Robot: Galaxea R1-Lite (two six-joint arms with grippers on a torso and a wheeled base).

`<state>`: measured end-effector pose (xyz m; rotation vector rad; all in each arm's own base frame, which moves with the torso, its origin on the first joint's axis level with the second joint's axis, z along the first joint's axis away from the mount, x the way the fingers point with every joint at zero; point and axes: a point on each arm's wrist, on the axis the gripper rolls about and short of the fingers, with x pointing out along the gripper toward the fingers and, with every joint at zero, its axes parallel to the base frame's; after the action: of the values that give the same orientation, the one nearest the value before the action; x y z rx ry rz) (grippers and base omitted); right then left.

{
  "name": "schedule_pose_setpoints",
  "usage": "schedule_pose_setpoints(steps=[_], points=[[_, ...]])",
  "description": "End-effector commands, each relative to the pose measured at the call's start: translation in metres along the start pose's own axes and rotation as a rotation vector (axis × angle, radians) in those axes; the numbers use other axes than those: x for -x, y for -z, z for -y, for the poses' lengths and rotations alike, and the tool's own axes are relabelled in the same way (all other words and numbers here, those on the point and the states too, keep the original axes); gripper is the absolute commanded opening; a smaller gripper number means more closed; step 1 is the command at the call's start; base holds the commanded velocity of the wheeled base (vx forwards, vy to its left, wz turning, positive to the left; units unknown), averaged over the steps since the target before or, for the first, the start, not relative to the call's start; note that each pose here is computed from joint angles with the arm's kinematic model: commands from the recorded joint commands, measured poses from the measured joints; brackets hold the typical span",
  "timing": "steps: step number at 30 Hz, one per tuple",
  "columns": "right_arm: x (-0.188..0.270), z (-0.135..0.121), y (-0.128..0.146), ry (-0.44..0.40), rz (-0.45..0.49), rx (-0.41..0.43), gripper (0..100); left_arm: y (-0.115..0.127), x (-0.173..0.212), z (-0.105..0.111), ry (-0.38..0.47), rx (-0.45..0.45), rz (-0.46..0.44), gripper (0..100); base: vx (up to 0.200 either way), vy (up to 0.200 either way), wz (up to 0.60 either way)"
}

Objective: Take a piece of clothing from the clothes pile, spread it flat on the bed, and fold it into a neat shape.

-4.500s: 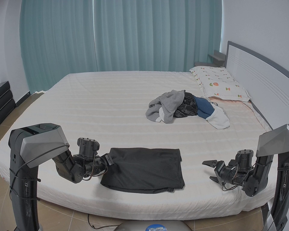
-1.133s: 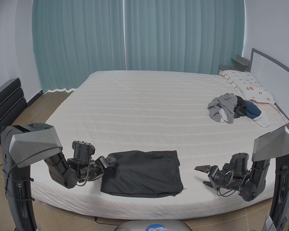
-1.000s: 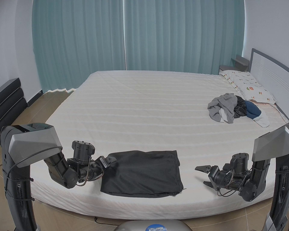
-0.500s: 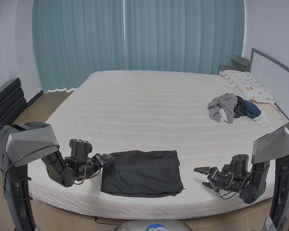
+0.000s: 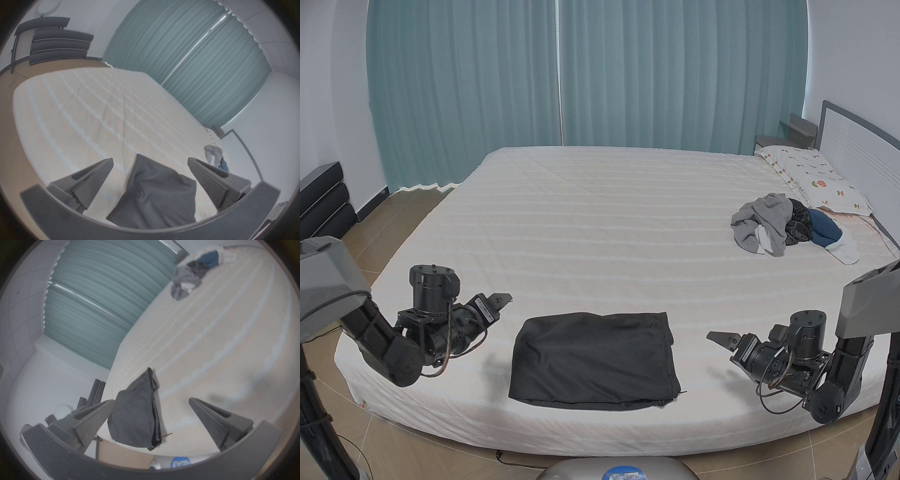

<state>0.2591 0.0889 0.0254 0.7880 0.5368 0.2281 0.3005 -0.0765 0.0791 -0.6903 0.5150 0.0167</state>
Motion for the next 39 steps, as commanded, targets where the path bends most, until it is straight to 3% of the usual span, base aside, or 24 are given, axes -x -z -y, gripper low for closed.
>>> schedule_pose_setpoints(steps=[1, 6, 10, 14, 20, 29, 34, 39], points=[[0.055, -0.033, -0.029, -0.038, 0.236, 0.195, 100, -0.027, 0.087, 0.016, 0.120, -0.025, 0.168, 100, 0.000, 0.000, 0.00], [0.110, -0.047, -0.035, -0.088, 0.353, 0.354, 100, -0.034, 0.146, 0.014, 0.186, -0.153, 0.297, 100, 0.000, 0.000, 0.00], [0.148, -0.053, -0.035, -0.129, 0.442, 0.460, 100, -0.036, 0.190, 0.011, 0.173, -0.253, 0.410, 100, 0.000, 0.000, 0.00], [0.181, -0.057, -0.038, -0.150, 0.524, 0.480, 100, -0.033, 0.232, 0.003, 0.152, -0.300, 0.486, 100, 0.000, 0.000, 0.00], [0.230, -0.048, -0.019, -0.185, 0.480, 0.518, 100, -0.020, 0.288, -0.016, 0.145, -0.372, 0.555, 100, 0.000, 0.000, 0.00], [0.294, -0.033, 0.010, -0.179, 0.404, 0.541, 100, 0.004, 0.331, -0.046, 0.034, -0.450, 0.664, 100, 0.000, 0.000, 0.00], [0.319, -0.030, 0.018, -0.146, 0.408, 0.537, 100, 0.020, 0.347, -0.056, -0.103, -0.522, 0.757, 100, 0.000, 0.000, 0.00], [0.322, -0.026, 0.026, -0.061, 0.468, 0.615, 100, 0.032, 0.359, -0.064, -0.115, -0.582, 0.835, 100, 0.000, 0.000, 0.00]])
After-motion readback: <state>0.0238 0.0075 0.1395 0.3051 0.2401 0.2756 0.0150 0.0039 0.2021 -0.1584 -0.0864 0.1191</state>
